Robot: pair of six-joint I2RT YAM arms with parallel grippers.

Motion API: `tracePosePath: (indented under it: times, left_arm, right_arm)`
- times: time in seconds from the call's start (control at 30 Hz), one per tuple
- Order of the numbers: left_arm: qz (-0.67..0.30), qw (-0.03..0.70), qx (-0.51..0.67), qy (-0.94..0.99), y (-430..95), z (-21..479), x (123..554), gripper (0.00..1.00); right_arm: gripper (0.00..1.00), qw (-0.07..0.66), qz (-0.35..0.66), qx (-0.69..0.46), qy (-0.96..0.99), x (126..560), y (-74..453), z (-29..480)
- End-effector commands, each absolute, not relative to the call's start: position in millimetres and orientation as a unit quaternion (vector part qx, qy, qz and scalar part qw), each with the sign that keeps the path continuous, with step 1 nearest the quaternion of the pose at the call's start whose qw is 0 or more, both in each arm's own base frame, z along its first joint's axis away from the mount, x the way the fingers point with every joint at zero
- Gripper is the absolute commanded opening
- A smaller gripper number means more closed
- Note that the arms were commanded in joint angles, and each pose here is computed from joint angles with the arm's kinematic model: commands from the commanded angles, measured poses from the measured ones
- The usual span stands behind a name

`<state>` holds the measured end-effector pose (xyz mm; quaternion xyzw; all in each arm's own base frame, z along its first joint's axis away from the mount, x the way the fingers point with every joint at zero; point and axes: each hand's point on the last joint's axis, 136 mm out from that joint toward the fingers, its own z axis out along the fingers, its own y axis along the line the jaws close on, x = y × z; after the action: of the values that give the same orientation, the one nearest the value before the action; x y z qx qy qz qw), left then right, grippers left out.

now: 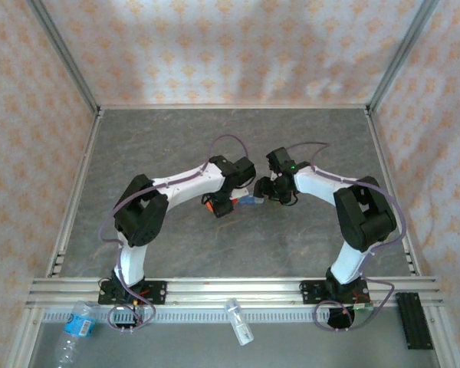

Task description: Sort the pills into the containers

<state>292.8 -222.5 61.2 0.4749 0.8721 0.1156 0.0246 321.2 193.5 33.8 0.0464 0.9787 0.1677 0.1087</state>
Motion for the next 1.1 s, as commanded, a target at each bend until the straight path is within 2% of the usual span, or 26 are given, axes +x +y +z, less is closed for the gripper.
tracePosePath:
  times: [0.0,1.07]
  left_arm:
    - [0.155,0.014,0.491,0.857,-213.6,55.3,292.9,0.0]
    - [0.236,0.041,0.521,0.819,-210.5,57.2,299.4,0.0]
  right_arm:
    - [0.64,0.091,0.146,0.05,0.984,315.0,188.6,24.7]
    - [0.64,0.091,0.148,0.049,0.983,315.9,189.8,25.3]
